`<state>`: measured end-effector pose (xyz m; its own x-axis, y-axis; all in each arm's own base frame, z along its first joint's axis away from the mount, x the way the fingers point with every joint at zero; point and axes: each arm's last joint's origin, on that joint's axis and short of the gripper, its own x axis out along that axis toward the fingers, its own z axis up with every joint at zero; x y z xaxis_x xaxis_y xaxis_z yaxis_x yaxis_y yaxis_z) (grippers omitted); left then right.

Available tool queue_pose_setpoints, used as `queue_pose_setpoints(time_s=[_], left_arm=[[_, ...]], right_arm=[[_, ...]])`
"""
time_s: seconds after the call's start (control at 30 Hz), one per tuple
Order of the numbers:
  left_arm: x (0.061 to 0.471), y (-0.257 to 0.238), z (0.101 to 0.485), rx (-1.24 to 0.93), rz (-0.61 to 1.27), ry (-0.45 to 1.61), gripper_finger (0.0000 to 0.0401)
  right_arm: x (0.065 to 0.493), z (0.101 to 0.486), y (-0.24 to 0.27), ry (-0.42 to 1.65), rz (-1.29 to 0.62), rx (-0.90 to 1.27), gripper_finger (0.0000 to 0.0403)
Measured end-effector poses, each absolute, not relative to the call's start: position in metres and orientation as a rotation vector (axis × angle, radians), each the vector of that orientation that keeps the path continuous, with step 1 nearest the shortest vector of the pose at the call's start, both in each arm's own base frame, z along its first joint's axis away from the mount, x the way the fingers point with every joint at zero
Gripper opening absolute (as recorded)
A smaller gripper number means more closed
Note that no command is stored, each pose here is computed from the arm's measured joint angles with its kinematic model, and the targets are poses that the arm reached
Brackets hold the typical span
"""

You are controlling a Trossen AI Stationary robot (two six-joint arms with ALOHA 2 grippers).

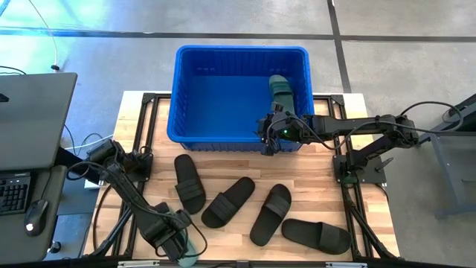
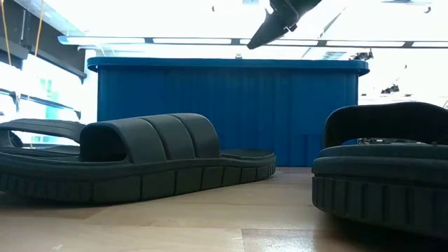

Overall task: Pick and place slides into bin
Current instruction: Put the green slide into the blue container

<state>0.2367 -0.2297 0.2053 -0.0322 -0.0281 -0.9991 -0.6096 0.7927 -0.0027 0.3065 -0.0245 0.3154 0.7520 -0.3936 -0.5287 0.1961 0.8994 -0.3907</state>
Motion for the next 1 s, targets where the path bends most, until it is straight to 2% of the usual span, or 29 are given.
queue_pose_setpoints(time_s=[0.33,0.7,0.83,1.0], left_arm=[[0.224,-0.220,0.206,-0.476,0.656,1.656,0.0161],[0.228,-0.223,0.204,-0.502,0.630,1.648,0.0161],[0.234,-0.229,0.203,-0.534,0.550,1.581,0.0161],[0.235,-0.228,0.203,-0.508,0.551,1.561,0.0161]], right_arm=[[0.307,0.315,-0.024,0.645,-0.327,-0.323,0.0161],[0.307,0.315,-0.024,0.644,-0.309,-0.317,0.0161],[0.307,0.315,-0.024,0.644,-0.300,-0.315,0.0161],[0.307,0.315,-0.024,0.643,-0.293,-0.313,0.0161]])
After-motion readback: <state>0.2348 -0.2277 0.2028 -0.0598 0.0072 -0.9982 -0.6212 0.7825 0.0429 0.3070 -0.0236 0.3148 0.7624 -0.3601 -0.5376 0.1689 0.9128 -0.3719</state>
